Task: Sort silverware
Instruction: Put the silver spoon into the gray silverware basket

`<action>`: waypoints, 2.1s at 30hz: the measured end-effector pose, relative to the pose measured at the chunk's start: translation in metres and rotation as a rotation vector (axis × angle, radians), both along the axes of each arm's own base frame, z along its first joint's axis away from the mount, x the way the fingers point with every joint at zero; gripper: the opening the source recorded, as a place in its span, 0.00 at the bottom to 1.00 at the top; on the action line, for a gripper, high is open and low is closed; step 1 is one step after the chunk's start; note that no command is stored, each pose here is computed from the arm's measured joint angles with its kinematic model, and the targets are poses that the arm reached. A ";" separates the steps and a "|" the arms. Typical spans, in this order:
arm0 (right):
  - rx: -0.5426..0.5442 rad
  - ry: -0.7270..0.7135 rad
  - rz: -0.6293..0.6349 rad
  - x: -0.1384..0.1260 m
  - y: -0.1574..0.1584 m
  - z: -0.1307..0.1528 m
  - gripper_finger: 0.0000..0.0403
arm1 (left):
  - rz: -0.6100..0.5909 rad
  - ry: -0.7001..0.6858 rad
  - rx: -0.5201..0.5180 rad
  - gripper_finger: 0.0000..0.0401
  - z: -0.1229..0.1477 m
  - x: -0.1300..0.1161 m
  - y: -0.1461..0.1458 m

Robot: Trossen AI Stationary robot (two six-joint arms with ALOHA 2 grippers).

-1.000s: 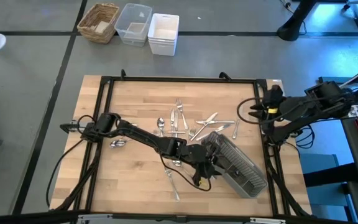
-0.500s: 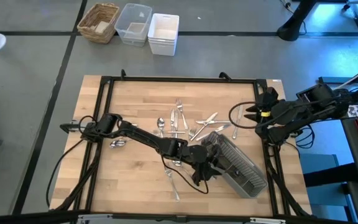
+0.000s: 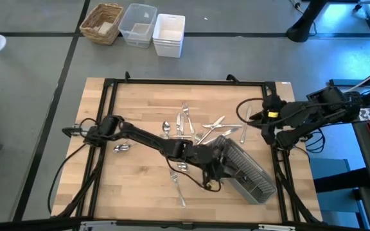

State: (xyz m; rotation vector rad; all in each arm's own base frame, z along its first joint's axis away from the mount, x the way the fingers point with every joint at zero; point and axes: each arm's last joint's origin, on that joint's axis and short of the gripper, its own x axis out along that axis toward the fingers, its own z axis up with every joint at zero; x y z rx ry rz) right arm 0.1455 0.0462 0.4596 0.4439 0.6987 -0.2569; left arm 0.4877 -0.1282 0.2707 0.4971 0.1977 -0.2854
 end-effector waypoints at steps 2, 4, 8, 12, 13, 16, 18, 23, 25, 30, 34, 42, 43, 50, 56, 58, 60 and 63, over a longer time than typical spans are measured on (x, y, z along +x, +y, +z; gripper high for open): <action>0.110 -0.035 0.029 0.005 0.004 0.003 0.29 | 0.032 -0.026 -0.071 0.30 0.025 -0.009 0.002; 0.208 -0.061 0.052 0.010 0.009 0.006 0.29 | 0.071 0.002 -0.107 0.30 0.046 -0.022 0.006; 0.317 -0.014 0.070 0.026 0.029 0.000 0.29 | 0.156 0.202 -0.061 0.30 0.061 -0.051 0.023; 0.383 0.089 0.035 0.047 0.056 -0.016 0.29 | 0.199 0.349 -0.017 0.30 0.080 -0.082 0.045; 0.398 0.113 0.021 0.052 0.063 -0.021 0.29 | 0.212 0.389 -0.007 0.30 0.082 -0.089 0.051; 0.443 0.192 -0.035 0.070 0.086 -0.038 0.29 | 0.241 0.507 0.015 0.30 0.084 -0.105 0.066; 0.475 0.247 -0.086 0.081 0.098 -0.050 0.29 | 0.264 0.589 0.031 0.30 0.081 -0.113 0.075; 0.543 0.394 -0.213 0.105 0.122 -0.081 0.29 | 0.308 0.699 0.039 0.30 0.081 -0.126 0.089; 0.572 0.455 -0.246 0.112 0.128 -0.092 0.29 | 0.316 0.742 0.043 0.30 0.077 -0.128 0.092; 0.584 0.607 -0.299 0.124 0.140 -0.116 0.29 | 0.311 0.765 0.055 0.30 0.075 -0.130 0.092; 0.544 0.685 -0.374 0.125 0.140 -0.128 0.29 | 0.294 0.768 0.075 0.30 0.075 -0.130 0.092; 0.457 0.673 -0.448 0.125 0.137 -0.134 0.29 | 0.292 0.769 0.077 0.30 0.075 -0.130 0.092; 0.448 0.660 -0.452 0.125 0.137 -0.134 0.29 | 0.293 0.769 0.077 0.30 0.075 -0.130 0.092; 0.425 0.652 -0.485 0.125 0.136 -0.136 0.29 | 0.292 0.769 0.077 0.30 0.075 -0.130 0.092; 0.396 0.669 -0.467 0.127 0.137 -0.141 0.29 | 0.294 0.769 0.075 0.30 0.075 -0.130 0.092; 0.396 0.668 -0.467 0.127 0.137 -0.140 0.29 | 0.295 0.770 0.074 0.30 0.075 -0.130 0.092; 0.399 0.667 -0.470 0.127 0.138 -0.140 0.29 | 0.296 0.771 0.073 0.30 0.075 -0.130 0.092; 0.395 0.671 -0.472 0.127 0.137 -0.141 0.29 | 0.298 0.772 0.070 0.30 0.075 -0.130 0.092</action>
